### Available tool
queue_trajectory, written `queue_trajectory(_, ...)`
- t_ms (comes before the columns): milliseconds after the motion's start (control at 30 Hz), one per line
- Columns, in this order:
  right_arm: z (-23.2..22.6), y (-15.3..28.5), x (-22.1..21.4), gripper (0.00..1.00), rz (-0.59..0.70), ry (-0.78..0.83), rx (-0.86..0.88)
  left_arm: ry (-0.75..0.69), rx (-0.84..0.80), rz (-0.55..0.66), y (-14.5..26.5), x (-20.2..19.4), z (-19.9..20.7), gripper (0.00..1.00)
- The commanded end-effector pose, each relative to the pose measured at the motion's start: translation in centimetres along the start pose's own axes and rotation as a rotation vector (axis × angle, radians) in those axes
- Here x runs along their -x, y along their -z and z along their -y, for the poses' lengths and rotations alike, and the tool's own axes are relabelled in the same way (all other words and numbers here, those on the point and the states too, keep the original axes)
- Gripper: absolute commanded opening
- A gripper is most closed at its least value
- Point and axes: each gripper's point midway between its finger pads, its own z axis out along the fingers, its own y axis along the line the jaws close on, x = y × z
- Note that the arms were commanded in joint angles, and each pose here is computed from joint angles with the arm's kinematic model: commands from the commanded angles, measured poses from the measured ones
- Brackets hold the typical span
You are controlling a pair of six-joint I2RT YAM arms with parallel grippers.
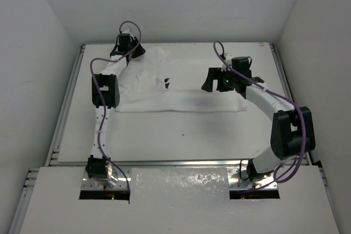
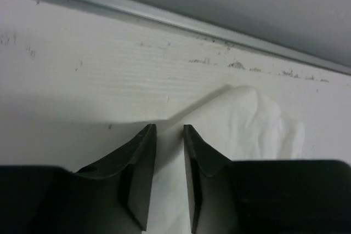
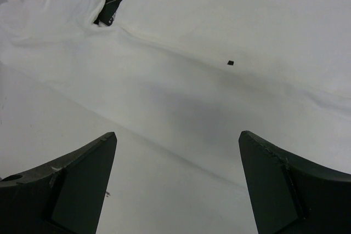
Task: Fold and stack the t-shirts
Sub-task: Grap the side of the flattened tshirt furthest away from the robot with both arms
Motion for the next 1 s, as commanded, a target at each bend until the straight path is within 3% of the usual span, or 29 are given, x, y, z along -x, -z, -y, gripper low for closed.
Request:
queue_trajectory(0,0.3,0.1,1.4,0.91,0.048,0.0,0.0,0.027,-0.02,-0.056,1.1,-1.8,0.6,0.25)
queue_trajectory(33,0.7,0.0,1.4,0.91,0.046,-0.01,-0.004,0.026,-0.024,-0.06,1.3,-1.9,0.7,0.09)
queue_trajectory(67,1.0,-0.5,1.3,0.91,0.044,-0.027,-0.006,0.021,-0.034,-0.06,1.5,-1.7,1.0,0.0)
queue_trajectory(200,3.6,-2.7,1.0,0.91,0.017,-0.075,-0.045,0.009,-0.077,-0.01,2.2,0.4,2.5,0.0)
queue_trajectory(333,11.4,-5.1,4.1,0.91,0.049,-0.139,-0.283,0.009,-0.166,0.092,4.8,3.7,5.4,0.0)
queue_trajectory(500,17.0,-8.0,5.9,0.87,0.021,-0.09,-0.403,0.003,-0.239,0.145,7.4,6.4,8.4,0.0)
queue_trajectory(800,18.0,-7.8,11.0,0.89,0.1,-0.003,-0.399,0.002,-0.233,0.101,6.7,4.8,8.0,0.0)
queue_trajectory(833,18.0,-7.9,13.0,0.89,0.131,0.013,-0.398,0.002,-0.229,0.096,6.8,4.6,7.9,0.0)
queue_trajectory(867,21.0,-8.7,11.0,0.89,0.066,-0.027,-0.429,0.003,-0.23,0.098,6.9,4.6,7.9,0.0)
queue_trajectory(900,21.4,-8.9,13.2,0.88,0.1,-0.02,-0.417,0.004,-0.232,0.096,6.9,4.5,7.9,0.0)
queue_trajectory(967,23.7,-11.2,11.0,0.87,0.029,-0.032,-0.417,0.009,-0.238,0.095,7.2,4.3,8.0,0.0)
